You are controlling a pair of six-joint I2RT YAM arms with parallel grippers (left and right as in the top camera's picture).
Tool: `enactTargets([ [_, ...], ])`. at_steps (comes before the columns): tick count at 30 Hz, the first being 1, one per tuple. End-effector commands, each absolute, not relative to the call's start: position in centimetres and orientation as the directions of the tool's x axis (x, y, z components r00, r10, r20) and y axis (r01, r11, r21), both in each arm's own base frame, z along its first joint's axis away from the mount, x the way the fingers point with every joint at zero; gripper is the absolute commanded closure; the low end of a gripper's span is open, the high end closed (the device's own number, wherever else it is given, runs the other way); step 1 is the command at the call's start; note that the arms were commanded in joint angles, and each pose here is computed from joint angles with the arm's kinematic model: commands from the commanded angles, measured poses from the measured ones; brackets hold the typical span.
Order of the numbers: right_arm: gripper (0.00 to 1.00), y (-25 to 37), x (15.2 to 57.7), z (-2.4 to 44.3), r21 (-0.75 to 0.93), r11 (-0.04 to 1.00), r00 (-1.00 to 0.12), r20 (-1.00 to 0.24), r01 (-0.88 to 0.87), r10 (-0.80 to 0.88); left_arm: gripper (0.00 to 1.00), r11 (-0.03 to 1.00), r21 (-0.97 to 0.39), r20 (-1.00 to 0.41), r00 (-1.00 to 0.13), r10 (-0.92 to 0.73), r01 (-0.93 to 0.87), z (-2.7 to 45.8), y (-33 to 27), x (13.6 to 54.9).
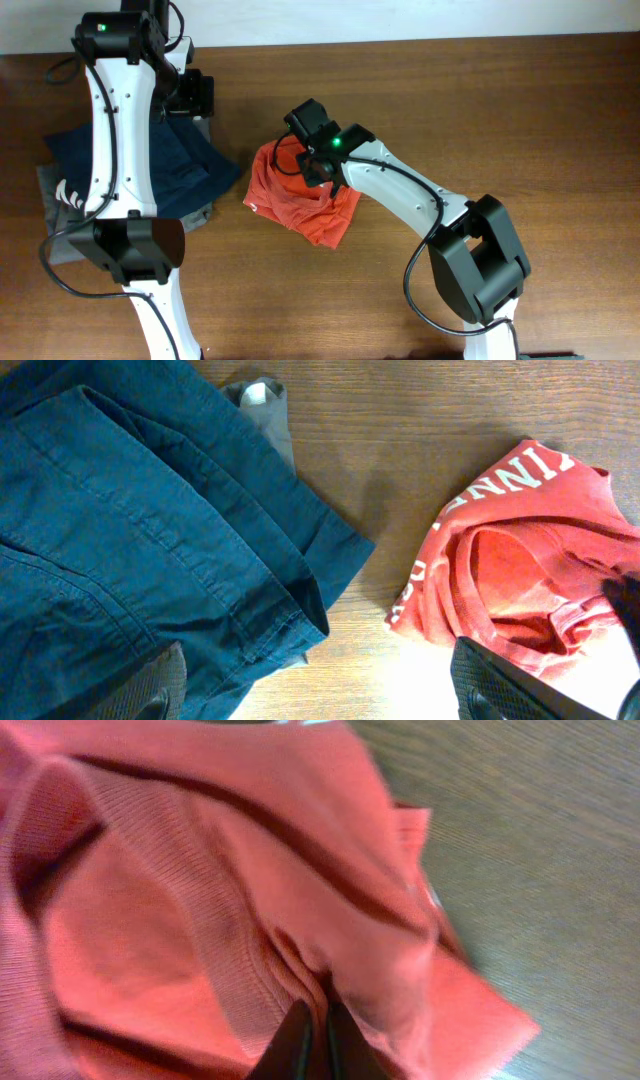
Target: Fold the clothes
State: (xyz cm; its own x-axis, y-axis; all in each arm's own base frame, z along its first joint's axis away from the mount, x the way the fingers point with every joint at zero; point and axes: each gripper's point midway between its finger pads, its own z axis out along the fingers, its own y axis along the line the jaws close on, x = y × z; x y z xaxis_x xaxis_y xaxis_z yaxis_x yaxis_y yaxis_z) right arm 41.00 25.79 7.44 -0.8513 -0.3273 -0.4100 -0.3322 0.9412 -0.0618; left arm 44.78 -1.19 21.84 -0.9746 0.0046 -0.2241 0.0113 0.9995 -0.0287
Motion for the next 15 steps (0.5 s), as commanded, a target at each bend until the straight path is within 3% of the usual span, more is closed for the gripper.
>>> enactTargets([
  [1, 0.96, 22.2, 42.6, 7.5, -0.155, 0.958, -0.866, -0.412, -0.240, -0.284, 0.16, 0.999, -0.039, -0.232, -0.973, 0.008, 0.017, 22.1, -1.3, 44.8],
  [4, 0.95, 19.8, 43.4, 7.4, -0.158, 0.968, -0.885, -0.397, -0.194, -0.242, 0.16, 0.999, -0.039, -0.232, -0.973, 0.008, 0.018, 22.1, -1.3, 44.8],
  [7, 0.85, 17.6, 44.1, 7.3, -0.162, 0.976, -0.900, -0.387, -0.149, -0.202, 0.16, 0.999, -0.039, -0.232, -0.973, 0.008, 0.018, 22.1, -1.3, 44.8],
  [15, 0.83, 13.3, 45.4, 7.2, -0.158, 0.986, -0.918, -0.380, -0.058, -0.115, 0.16, 0.999, -0.039, -0.233, -0.972, 0.008, 0.018, 22.2, -1.3, 44.8],
])
